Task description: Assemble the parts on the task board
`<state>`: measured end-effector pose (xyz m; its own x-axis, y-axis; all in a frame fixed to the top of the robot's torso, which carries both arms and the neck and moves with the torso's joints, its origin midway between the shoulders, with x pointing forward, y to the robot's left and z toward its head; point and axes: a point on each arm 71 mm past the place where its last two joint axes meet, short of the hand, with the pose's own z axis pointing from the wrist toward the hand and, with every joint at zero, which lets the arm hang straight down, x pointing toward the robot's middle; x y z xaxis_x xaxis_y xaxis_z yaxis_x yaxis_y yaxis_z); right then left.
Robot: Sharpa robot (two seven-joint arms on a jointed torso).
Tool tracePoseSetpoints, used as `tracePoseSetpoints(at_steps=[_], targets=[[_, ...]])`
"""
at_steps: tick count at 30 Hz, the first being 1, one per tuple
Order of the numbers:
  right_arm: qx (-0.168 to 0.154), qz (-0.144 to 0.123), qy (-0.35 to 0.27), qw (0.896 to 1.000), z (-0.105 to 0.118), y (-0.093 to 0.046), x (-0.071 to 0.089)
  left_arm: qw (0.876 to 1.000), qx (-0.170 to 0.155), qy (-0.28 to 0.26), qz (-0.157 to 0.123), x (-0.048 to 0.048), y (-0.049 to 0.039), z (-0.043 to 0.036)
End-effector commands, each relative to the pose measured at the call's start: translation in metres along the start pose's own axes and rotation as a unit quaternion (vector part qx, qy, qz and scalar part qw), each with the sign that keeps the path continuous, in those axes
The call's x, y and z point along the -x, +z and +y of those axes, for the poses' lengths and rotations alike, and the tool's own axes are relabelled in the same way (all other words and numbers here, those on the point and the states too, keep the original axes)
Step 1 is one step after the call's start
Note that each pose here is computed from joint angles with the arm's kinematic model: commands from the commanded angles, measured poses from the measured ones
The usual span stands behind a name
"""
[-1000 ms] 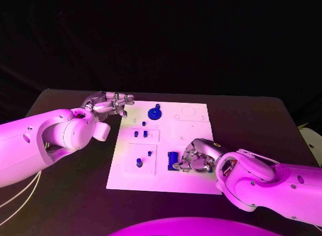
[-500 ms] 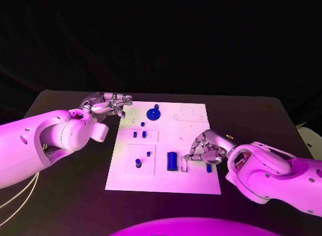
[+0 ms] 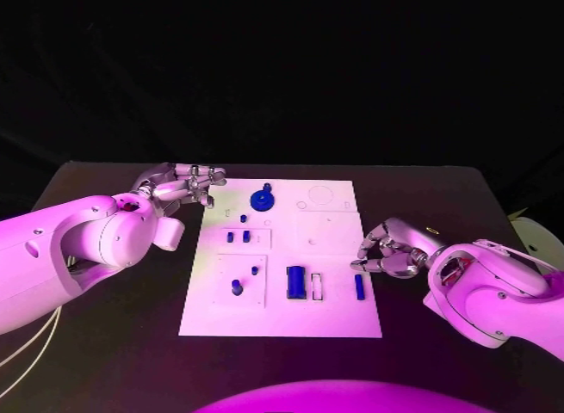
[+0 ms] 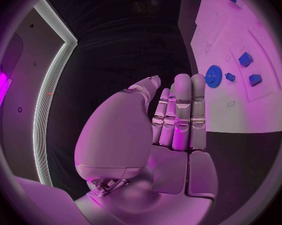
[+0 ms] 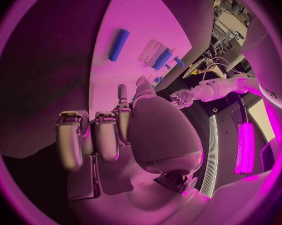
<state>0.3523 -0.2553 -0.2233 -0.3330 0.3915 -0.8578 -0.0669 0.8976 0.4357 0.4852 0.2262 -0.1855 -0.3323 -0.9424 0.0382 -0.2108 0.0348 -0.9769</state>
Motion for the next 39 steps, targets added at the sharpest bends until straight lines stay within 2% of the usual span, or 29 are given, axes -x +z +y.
tracePoseSetpoints(at_steps=[1,15,39], targets=[[0.006,0.014,-0.021,1.000,-0.001,-0.003,-0.005,1.000,-0.005,-0.001,0.009,-0.0028,-0.0005,-0.0015],[-0.022,0.034,-0.072,0.997,-0.012,-0.008,-0.019,1.000,-0.005,-0.002,0.011,-0.0029,-0.0017,-0.0015],[-0.014,0.055,-0.099,0.993,-0.007,0.003,-0.045,1.000,-0.003,-0.002,0.012,-0.0017,-0.0027,-0.0011]])
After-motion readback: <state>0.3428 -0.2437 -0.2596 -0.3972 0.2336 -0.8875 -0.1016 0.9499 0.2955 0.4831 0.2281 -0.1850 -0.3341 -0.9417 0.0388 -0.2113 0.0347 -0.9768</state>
